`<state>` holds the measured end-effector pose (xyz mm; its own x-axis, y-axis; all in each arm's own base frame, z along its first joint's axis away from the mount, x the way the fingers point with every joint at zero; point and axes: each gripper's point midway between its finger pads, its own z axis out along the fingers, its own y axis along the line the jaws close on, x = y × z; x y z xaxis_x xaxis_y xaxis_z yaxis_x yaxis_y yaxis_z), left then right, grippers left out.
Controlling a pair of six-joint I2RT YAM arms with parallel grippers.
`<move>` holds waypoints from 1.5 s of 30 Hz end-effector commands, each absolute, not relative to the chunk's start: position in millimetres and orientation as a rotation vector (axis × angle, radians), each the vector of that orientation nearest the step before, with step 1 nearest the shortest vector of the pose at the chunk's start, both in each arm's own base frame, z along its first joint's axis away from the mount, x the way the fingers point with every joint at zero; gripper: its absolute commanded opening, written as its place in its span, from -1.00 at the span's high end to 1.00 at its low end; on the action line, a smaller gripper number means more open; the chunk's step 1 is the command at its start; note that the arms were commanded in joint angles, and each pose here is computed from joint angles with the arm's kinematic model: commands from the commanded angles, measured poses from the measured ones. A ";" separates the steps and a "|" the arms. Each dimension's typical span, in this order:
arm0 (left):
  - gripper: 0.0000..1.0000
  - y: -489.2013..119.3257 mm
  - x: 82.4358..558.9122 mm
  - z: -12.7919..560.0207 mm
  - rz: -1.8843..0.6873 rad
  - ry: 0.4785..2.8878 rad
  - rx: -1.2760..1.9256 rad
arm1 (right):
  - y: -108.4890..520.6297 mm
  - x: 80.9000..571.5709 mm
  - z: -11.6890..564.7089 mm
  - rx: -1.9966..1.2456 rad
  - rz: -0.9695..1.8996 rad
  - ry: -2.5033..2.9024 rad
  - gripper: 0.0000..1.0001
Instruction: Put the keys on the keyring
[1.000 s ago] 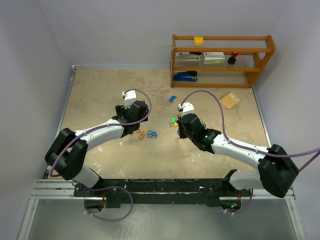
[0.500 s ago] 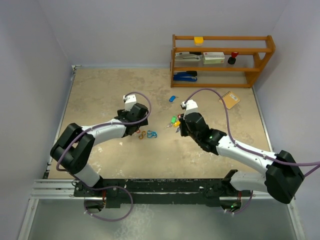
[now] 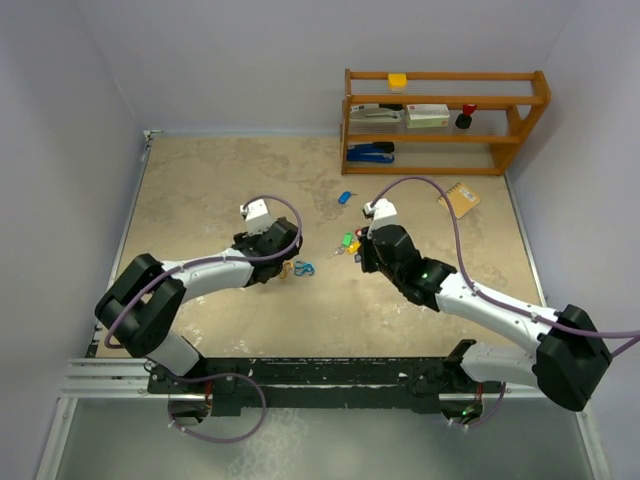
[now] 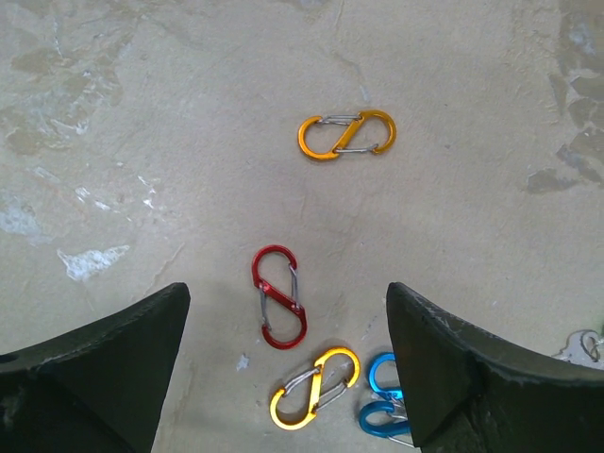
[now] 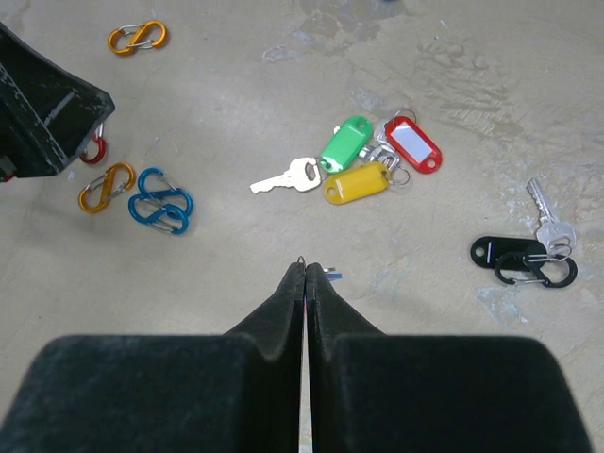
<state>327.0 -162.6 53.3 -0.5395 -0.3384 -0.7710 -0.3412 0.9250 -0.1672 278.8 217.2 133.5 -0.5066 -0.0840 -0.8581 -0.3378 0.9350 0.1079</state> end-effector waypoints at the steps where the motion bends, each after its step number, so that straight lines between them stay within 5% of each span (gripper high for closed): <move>1: -0.63 -164.1 330.0 60.0 -0.007 2.103 -0.572 | 216.3 280.2 146.3 -0.294 0.339 2.050 1.00; 20: -0.57 -178.5 327.3 34.5 -0.003 2.132 -0.583 | 209.9 277.1 145.6 -0.285 0.330 2.046 1.00; 26: -0.43 -178.8 326.9 27.7 0.003 2.143 -0.583 | 207.7 276.8 145.9 -0.280 0.328 2.044 1.00; 33: 0.04 -176.6 324.9 22.2 0.025 2.155 -0.574 | 206.1 276.3 145.1 -0.278 0.327 2.045 1.00; 45: 0.23 -175.5 318.9 12.6 0.057 2.177 -0.559 | 205.8 275.2 142.7 -0.281 0.337 2.046 1.00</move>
<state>322.5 -170.7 22.6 -0.5081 -0.3628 -0.7812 -0.4077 0.9002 -0.1529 272.4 205.1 130.3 -0.5063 -0.0768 -0.8590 -0.3266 0.9389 0.1085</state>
